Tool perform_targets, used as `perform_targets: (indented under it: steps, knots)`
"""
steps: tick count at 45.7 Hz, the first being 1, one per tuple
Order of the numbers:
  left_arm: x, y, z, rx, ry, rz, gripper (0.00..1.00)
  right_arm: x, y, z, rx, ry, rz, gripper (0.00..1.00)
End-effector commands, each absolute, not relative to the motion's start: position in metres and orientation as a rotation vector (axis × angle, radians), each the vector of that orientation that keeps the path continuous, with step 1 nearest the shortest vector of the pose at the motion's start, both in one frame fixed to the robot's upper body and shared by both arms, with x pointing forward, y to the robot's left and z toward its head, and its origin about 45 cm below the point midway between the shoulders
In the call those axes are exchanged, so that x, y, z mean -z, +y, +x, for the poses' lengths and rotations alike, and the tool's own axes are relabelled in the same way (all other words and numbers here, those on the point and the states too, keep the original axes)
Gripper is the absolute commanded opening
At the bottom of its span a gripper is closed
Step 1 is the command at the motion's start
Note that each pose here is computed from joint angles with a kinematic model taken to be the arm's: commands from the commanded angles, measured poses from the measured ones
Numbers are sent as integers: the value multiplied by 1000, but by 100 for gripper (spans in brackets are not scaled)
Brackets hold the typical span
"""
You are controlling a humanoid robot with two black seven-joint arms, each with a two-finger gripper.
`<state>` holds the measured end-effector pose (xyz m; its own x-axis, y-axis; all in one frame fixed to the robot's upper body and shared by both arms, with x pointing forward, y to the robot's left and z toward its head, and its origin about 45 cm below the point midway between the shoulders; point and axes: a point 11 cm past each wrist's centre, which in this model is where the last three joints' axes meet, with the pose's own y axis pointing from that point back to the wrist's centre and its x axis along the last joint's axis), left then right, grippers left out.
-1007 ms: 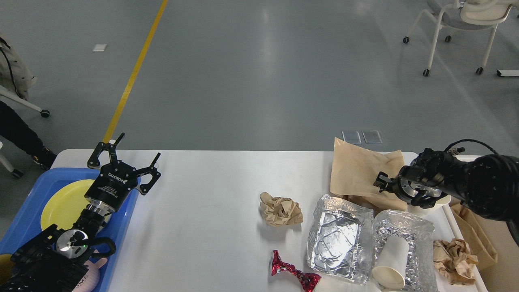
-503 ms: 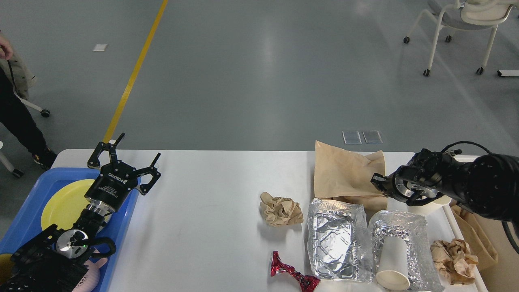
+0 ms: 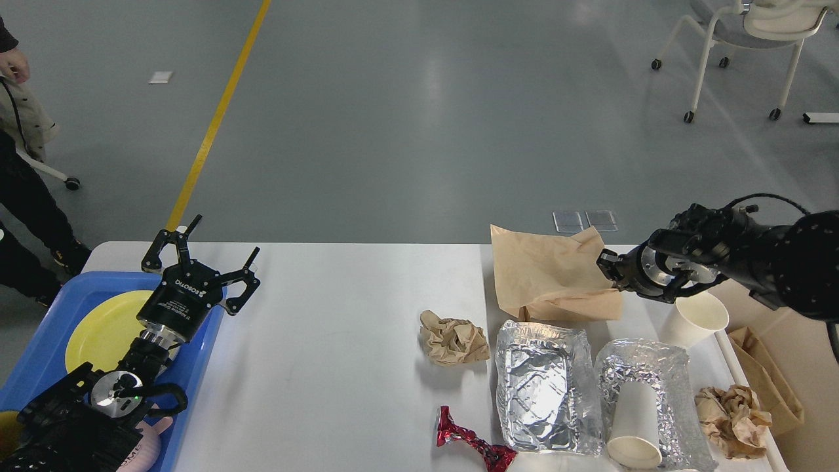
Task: Tidy desktop
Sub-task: 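Drag the brown paper bag toward the table center with the right gripper, then open the right gripper and lift it off the paper bag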
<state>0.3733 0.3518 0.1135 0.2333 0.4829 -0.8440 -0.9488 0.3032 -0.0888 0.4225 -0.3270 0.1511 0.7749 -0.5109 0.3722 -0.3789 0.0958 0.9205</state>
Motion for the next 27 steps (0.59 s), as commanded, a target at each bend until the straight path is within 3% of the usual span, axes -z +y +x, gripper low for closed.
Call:
perform_targets:
  steps: [1, 2, 4, 6, 8, 27]
  knots:
    - [-114, 352, 373, -1102, 813, -701, 99, -208, -314, 436, 100, -683, 1579, 0]
    - [-114, 352, 373, -1102, 813, -701, 99, -218, -311, 439, 81, -672, 1583, 0]
    - [-114, 352, 373, -1102, 813, -701, 99, -239, -304, 445, 38, -650, 1589, 15]
    - [-114, 352, 373, -1102, 813, -702, 99, -259, -299, 448, 5, -634, 1595, 11]
    - [-114, 352, 373, -1102, 812, -699, 99, -279, -296, 450, -15, -618, 1605, 0]
    - [-114, 354, 373, -1107, 810, -705, 99, -439, -272, 439, -172, -500, 1660, 0]
